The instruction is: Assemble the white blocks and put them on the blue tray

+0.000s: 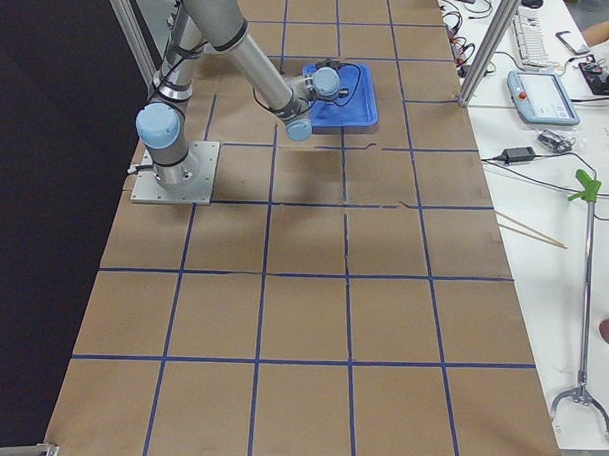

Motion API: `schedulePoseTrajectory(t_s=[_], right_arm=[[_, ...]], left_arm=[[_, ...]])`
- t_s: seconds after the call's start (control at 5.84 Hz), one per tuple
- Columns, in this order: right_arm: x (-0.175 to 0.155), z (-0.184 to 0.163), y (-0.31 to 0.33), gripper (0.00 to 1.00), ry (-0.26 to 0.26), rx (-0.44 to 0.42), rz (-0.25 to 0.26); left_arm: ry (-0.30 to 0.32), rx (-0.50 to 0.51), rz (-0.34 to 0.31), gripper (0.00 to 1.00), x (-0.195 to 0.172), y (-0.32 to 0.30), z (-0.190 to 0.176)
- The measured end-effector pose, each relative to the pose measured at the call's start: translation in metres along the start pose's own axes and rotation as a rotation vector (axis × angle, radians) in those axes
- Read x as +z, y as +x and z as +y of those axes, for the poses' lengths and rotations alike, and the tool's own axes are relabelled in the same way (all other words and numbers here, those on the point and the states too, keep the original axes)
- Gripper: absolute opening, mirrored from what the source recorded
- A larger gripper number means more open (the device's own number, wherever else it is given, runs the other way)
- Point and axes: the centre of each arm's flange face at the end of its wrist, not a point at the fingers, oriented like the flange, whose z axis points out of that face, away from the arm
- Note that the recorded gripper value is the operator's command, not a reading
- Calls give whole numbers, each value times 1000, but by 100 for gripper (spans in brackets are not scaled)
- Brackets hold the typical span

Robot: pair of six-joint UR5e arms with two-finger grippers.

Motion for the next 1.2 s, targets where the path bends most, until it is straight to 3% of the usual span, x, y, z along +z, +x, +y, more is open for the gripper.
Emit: schedulePoseTrajectory(t_s=[1.2], right_arm=[[-2,-2,9,22,-2,1,7]], left_arm=[[-3,1,-3,99,-2,0,4]])
